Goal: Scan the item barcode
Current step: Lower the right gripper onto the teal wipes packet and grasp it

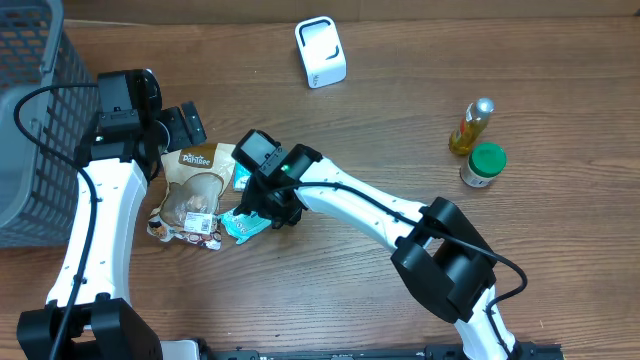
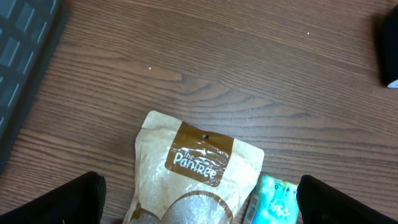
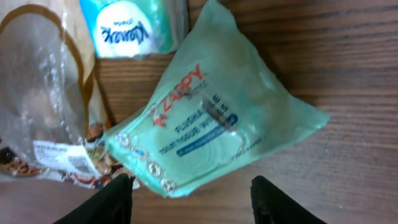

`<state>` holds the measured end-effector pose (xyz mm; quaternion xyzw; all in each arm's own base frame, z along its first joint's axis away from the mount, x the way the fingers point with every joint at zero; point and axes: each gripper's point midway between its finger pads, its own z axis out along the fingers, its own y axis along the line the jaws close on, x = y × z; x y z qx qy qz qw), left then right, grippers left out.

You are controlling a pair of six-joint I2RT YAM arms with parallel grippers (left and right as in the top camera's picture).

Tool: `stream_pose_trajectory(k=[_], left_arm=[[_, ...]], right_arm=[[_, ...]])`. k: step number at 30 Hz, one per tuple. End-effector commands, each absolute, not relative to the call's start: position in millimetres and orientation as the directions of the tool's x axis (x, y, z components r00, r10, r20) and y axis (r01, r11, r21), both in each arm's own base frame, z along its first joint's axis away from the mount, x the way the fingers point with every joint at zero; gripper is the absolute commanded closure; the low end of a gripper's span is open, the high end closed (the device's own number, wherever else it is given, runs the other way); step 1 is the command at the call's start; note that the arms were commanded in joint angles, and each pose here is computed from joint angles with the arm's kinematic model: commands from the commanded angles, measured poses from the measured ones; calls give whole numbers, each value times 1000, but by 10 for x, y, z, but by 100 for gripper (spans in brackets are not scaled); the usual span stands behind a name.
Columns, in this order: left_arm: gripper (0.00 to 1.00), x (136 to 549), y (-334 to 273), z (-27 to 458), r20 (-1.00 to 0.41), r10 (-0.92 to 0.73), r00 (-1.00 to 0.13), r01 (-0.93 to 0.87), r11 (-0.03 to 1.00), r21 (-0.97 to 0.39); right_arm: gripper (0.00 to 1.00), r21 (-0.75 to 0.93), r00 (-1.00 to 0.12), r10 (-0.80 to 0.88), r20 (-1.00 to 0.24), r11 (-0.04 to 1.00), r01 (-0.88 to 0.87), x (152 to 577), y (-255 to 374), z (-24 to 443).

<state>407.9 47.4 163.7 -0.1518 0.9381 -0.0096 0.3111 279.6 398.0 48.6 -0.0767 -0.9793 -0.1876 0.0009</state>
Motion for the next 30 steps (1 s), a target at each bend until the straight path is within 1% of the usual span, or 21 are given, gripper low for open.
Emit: stream_pose_trajectory(k=[1,3,5,11,20,24,26,30], left_arm=[[0,4098,468,1653,-584,-286,-759,-272,955,-114],[0,4098,468,1653,-584,-286,-759,-272,955,-114],[0,4098,468,1653,-584,-286,-759,-272,955,-114],[0,4099,460,1653,-584,-285,-760,-271,956,-114],[0,4099,460,1653,-584,-285,-760,-271,956,-114],[0,4099,460,1653,-584,-285,-760,-271,956,-114],[0,4099,460,1653,-584,-285,-760,-271,956,-114],[0,4099,460,1653,-584,-285,-760,-271,956,-114]], right_arm=[[44,369,-983,180,13,913,173,2839,3952,477],[46,370,-983,183,8,913,173,2849,3951,462],[48,350,-976,220,0,914,206,2869,3902,429],[47,307,-946,323,9,900,310,2868,3789,320],[47,317,-944,331,-12,896,310,2909,3791,243],[48,307,-929,371,4,884,354,2886,3759,189],[52,292,-925,379,1,885,363,2880,3726,142],[54,288,-923,384,4,884,369,2870,3717,96]])
